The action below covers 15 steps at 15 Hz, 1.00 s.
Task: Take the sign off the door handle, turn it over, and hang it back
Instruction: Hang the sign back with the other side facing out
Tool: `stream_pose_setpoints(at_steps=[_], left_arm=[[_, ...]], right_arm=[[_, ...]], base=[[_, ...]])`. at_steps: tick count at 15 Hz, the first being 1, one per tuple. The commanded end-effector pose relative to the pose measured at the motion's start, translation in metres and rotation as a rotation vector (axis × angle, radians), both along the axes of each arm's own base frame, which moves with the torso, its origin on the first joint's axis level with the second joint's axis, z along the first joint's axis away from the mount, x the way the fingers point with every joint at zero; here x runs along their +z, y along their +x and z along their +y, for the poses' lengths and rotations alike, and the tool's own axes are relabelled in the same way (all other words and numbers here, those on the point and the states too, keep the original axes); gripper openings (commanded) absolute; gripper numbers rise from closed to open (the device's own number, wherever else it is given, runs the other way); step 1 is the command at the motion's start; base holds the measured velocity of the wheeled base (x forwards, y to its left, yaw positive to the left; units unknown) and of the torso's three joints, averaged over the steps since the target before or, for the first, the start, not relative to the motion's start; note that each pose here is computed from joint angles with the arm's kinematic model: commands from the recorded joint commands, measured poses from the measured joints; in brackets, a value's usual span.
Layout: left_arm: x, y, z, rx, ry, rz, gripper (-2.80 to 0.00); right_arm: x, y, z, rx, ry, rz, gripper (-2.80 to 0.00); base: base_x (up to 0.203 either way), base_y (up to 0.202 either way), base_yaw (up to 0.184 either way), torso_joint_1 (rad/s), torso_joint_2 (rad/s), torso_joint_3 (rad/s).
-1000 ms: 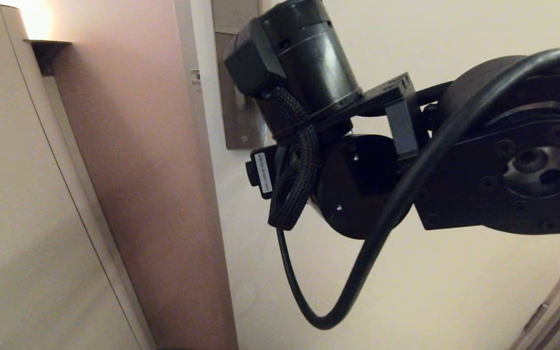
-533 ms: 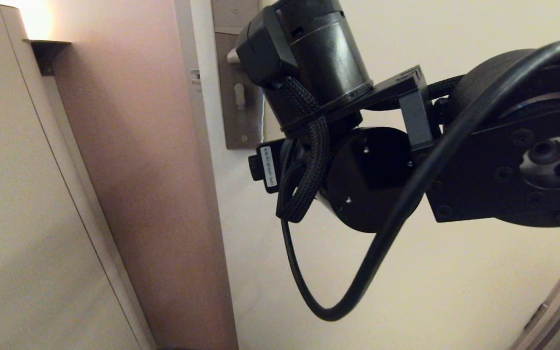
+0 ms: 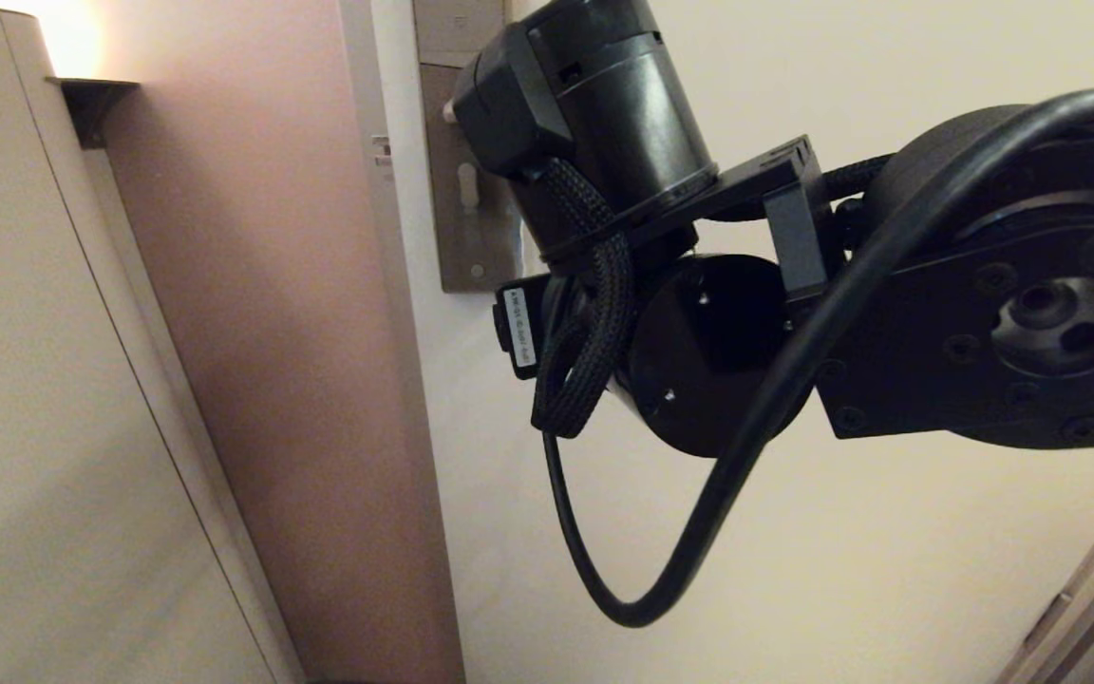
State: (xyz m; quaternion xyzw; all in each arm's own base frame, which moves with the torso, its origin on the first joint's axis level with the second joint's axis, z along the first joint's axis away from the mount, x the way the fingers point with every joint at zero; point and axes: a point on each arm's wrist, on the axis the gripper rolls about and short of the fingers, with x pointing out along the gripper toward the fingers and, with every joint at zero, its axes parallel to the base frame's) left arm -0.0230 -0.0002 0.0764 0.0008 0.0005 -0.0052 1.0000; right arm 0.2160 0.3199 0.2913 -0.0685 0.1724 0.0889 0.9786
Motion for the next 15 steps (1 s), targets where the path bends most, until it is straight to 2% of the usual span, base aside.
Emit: stream_pose_setpoints(at_steps=[1, 11, 15], left_arm=[[0.0, 0.0, 0.0, 0.0, 0.0, 0.0, -2.8], [0.0, 0.0, 0.0, 0.0, 0.0, 0.0, -2.8], [0.0, 0.0, 0.0, 0.0, 0.0, 0.0, -2.8]], right_arm=[[-0.002, 0.001, 0.002, -0.004, -0.005, 0.001, -2.8], [-0.008, 0.008, 0.005, -0.019, -0.018, 0.003, -2.8], [-0.009, 0.022, 0.013, -0.047, 0.045, -0.047, -2.8]], base=[[0.0, 0.0, 0.0, 0.0, 0.0, 0.0], [0.0, 0.0, 0.0, 0.0, 0.0, 0.0], [0.0, 0.0, 0.0, 0.0, 0.0, 0.0]])
